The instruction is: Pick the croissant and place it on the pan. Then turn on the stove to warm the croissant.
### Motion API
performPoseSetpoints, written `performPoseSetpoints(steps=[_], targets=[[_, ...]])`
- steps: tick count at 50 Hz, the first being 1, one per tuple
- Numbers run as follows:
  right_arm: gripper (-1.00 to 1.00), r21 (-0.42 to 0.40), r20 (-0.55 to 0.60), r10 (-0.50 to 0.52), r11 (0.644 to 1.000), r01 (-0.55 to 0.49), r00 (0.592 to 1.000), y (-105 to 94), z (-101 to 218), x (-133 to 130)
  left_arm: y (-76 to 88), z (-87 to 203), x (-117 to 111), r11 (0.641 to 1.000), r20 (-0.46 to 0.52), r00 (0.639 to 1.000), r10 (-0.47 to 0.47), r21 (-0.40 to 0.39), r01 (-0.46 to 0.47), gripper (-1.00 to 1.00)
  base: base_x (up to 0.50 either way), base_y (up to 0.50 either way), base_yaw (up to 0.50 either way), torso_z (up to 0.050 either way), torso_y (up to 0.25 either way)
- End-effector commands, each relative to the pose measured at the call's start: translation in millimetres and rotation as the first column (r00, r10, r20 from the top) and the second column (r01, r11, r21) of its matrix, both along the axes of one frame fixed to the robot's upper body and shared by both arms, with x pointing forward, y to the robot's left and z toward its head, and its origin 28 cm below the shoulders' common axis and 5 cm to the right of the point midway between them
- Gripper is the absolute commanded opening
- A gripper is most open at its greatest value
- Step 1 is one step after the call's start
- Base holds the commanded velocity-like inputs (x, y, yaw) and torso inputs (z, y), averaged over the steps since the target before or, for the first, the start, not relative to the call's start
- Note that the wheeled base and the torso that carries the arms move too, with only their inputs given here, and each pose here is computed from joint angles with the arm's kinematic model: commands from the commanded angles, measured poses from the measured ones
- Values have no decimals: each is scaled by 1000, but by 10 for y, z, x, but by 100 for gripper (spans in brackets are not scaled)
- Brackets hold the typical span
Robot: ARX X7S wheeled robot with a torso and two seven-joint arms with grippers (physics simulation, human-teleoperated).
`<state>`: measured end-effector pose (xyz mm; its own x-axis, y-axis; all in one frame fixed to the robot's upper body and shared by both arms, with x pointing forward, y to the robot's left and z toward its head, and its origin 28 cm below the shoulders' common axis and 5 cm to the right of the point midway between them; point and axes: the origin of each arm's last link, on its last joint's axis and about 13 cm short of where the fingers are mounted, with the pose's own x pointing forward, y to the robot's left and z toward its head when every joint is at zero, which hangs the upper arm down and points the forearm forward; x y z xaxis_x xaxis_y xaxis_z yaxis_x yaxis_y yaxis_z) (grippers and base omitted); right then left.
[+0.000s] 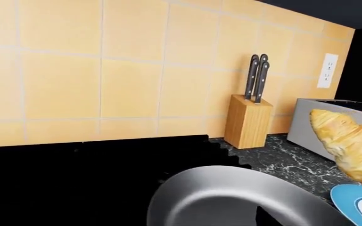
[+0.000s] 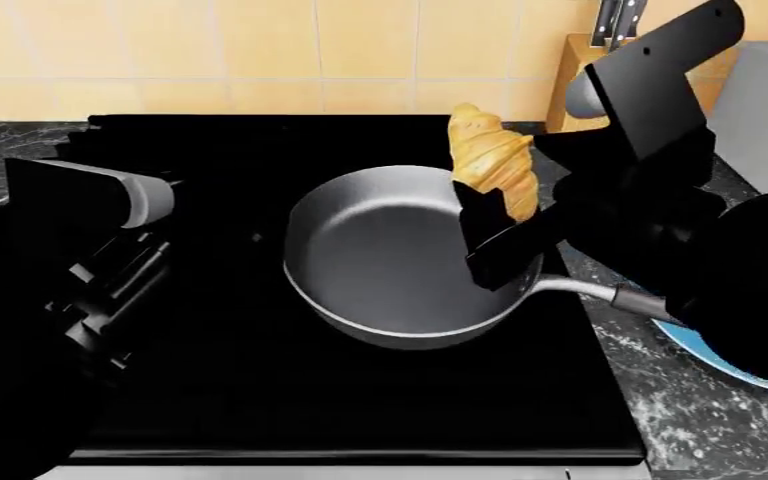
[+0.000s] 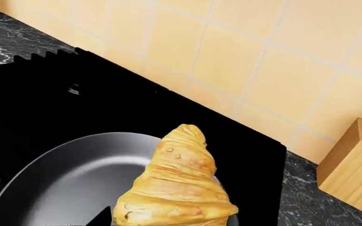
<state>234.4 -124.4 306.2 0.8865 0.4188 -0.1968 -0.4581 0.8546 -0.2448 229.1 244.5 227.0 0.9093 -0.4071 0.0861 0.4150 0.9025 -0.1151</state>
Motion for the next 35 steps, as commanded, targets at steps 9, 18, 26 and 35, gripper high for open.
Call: performPoseSetpoints(steps=[9, 18, 26, 35], targets=[[-100, -27, -78, 72, 997, -75, 994, -15, 45, 333, 7, -25, 38, 1000, -4, 1000, 9, 6, -8, 100, 0, 0, 0, 0, 0], [-100, -25, -138, 115, 993, -120, 984, -43, 84, 639, 10, -47, 84, 1000, -12, 1000, 17, 8, -16, 100, 0, 0, 0, 0, 0], [-100, -27, -200, 143, 988, -151, 969, -44, 92, 847, 2, -29, 109, 1000, -10, 1000, 17, 9, -16, 100, 0, 0, 0, 0, 0], [-100, -17, -285, 169, 983, -181, 943, -52, 21, 1147, -17, -20, 121, 1000, -9, 1000, 12, 12, -12, 100, 0, 0, 0, 0, 0]])
